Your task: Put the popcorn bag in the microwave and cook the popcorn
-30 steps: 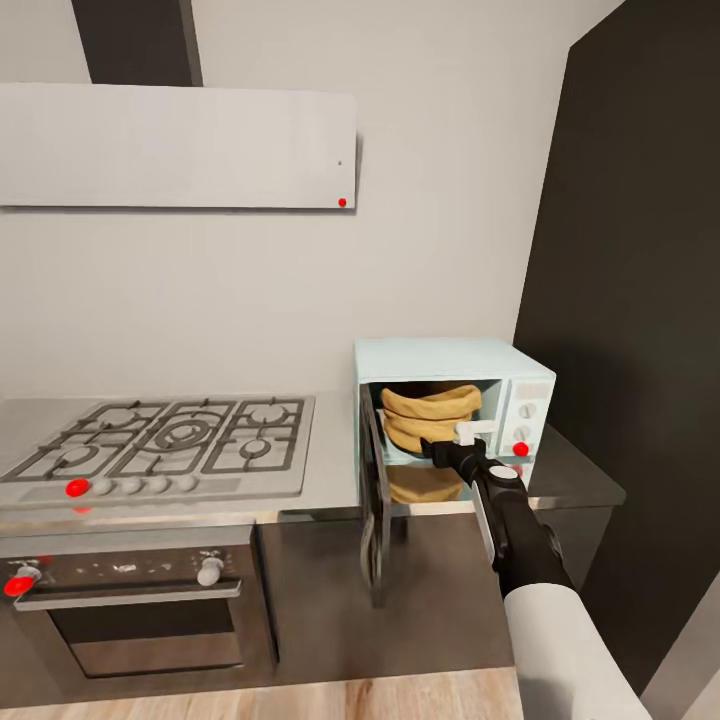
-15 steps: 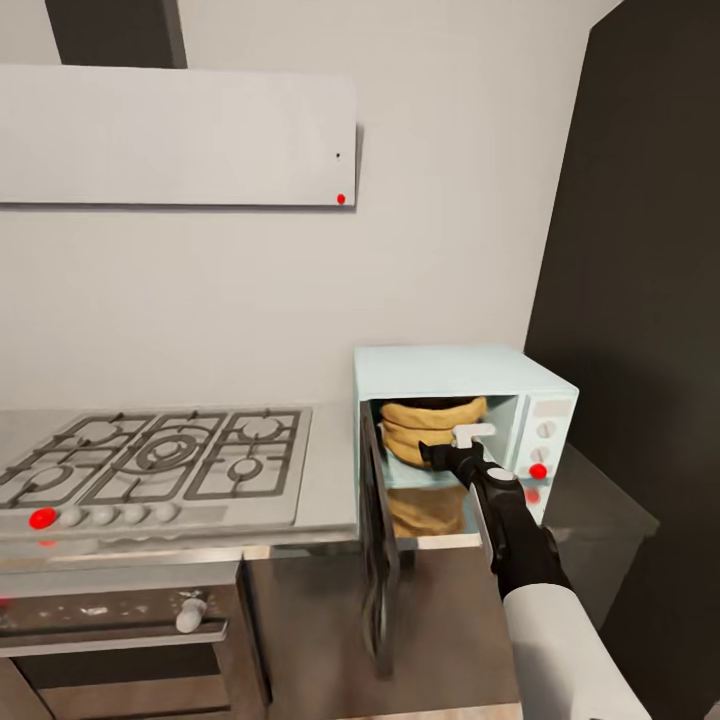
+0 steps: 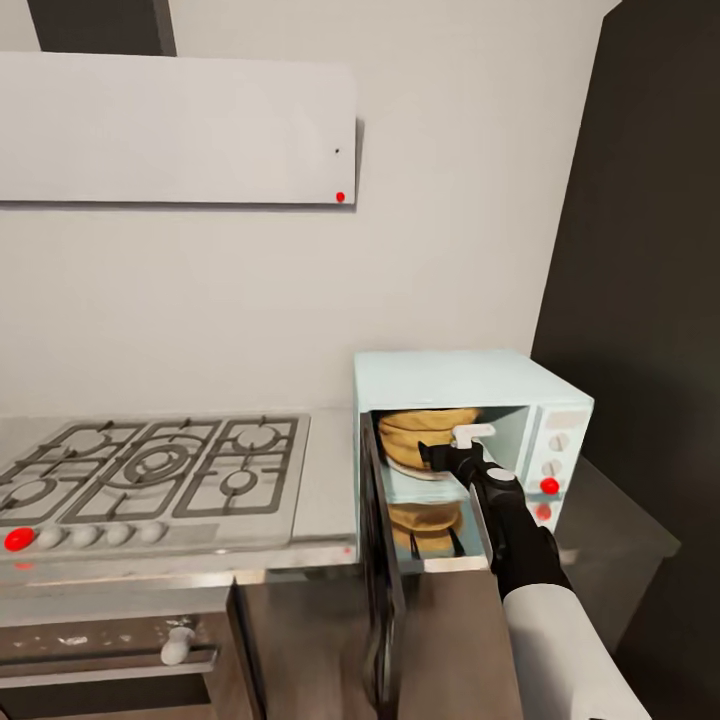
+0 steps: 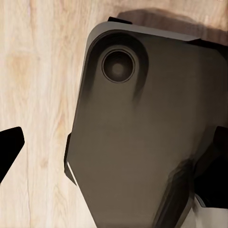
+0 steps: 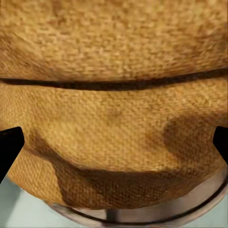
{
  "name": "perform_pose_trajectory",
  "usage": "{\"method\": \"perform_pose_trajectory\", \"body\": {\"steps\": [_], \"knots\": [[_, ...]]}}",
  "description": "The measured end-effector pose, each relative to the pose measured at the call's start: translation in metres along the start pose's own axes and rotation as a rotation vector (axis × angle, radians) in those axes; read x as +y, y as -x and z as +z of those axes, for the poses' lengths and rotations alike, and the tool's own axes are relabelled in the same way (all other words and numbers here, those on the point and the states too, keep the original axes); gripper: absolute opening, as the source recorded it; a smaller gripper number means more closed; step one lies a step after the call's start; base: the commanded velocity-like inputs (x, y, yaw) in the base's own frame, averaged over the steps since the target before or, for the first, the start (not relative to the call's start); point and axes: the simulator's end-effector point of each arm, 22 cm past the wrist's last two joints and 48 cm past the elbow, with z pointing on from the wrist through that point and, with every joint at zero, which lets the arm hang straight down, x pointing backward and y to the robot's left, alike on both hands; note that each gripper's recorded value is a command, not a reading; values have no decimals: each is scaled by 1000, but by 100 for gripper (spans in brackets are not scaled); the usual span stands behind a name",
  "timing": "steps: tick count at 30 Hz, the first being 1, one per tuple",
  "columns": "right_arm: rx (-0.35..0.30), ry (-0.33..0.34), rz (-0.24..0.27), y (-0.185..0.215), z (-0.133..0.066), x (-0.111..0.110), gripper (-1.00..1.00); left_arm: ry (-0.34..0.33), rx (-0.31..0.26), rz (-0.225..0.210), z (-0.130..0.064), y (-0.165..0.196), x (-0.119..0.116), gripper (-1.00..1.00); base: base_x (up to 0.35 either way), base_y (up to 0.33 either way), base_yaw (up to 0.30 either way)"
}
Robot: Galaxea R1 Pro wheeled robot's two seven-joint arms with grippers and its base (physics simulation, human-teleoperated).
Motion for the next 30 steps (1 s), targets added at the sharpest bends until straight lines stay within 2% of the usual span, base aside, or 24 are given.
{"method": "perform_pose_trajectory", "body": {"steps": [5,14,26,30], "knots": [[2,1,0,-1,1,0,100,0,1,-1,0,0,-1,100,-84,0,0],[3,4,0,-1,1,1,100,7,2,-4,0,-1,-1,100,-308,-6,0],[0,2,-2,2,-1,-1,100,7,2,-4,0,-1,-1,100,-314,-92,0],[26,-4,-5,-3,-1,-2,100,7,4,-4,0,-2,-1,100,-314,-102,0]]}}
